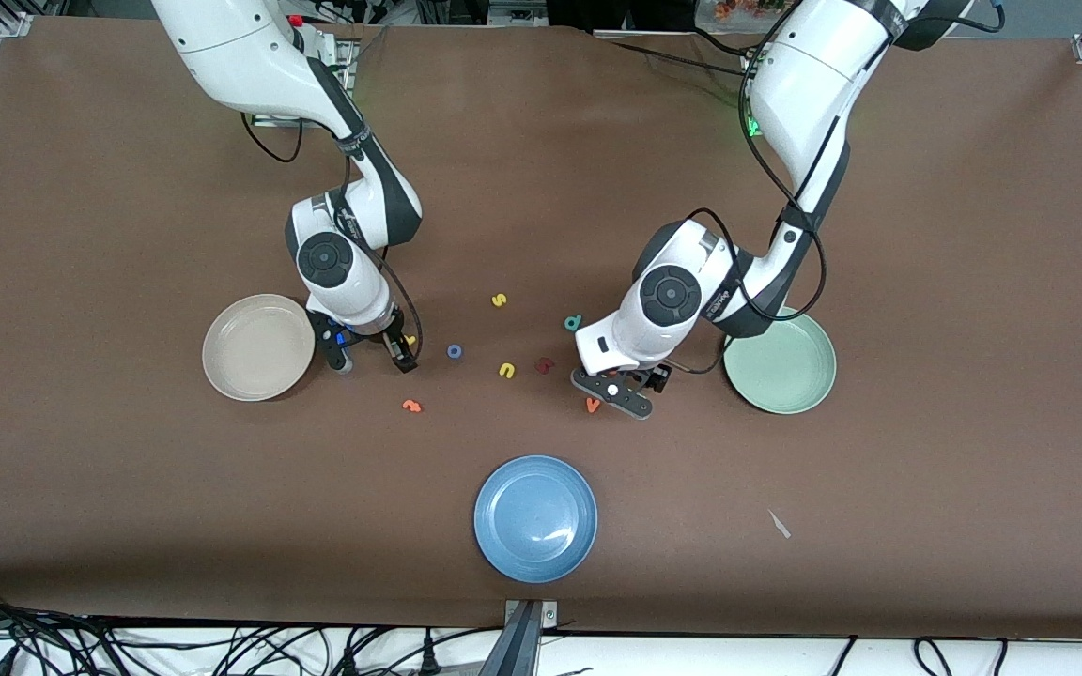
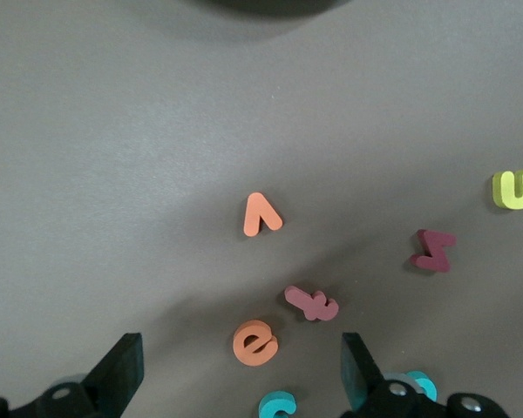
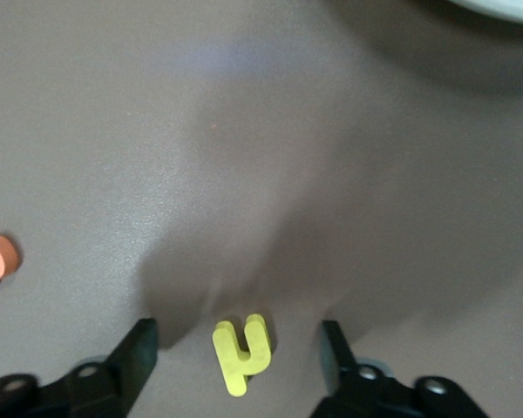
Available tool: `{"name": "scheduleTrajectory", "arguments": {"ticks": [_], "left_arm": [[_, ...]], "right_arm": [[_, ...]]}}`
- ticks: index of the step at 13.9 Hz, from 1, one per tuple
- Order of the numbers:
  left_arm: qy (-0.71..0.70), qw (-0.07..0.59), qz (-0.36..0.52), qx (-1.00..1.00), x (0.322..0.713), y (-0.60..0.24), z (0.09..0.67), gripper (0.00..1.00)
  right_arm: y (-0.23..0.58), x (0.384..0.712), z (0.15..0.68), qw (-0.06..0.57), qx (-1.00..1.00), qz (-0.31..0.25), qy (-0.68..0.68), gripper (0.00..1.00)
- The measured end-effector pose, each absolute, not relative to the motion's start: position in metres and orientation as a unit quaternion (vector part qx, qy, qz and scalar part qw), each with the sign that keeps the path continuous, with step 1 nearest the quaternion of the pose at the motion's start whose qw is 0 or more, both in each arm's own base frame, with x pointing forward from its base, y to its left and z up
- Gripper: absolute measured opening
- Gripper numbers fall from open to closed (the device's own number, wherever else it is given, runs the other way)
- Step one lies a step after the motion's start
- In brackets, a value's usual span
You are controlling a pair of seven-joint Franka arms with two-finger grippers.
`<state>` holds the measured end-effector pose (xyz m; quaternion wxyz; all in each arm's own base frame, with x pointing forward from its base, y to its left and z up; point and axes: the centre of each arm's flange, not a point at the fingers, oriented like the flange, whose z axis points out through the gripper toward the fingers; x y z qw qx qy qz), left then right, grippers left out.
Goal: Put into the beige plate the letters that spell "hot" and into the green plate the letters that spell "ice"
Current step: 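Grasp the yellow u with the right gripper while the left gripper grasps the e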
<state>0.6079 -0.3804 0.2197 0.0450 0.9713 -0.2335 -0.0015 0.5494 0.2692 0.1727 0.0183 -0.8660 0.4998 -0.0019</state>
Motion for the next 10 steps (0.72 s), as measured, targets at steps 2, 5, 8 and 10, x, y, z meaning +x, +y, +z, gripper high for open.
{"name": "scheduleTrajectory", "arguments": {"ticks": [2,5,8,10], "left_arm": [[-0.265,0.044,-0.006,0.963,0.606,-0.381,0.211,0.98],[-0.326,0.043,-0.013,0.944,0.603,-0.379,0.197,0.83],[-0.359,0.042,-0.018,0.932,0.602,-0.377,0.186,0.66],[-0.365,0.042,-0.017,0.93,0.603,-0.376,0.18,0.57]], "right_arm": [[0.272,0.548,0.171,0.02,-0.867,-0.002,0.498,0.73],[0.276,0.55,0.176,0.026,-0.868,-0.005,0.496,0.41],[0.276,0.551,0.179,0.029,-0.868,-0.006,0.496,0.26],[0.275,0.551,0.178,0.028,-0.871,-0.006,0.49,0.26]]}}
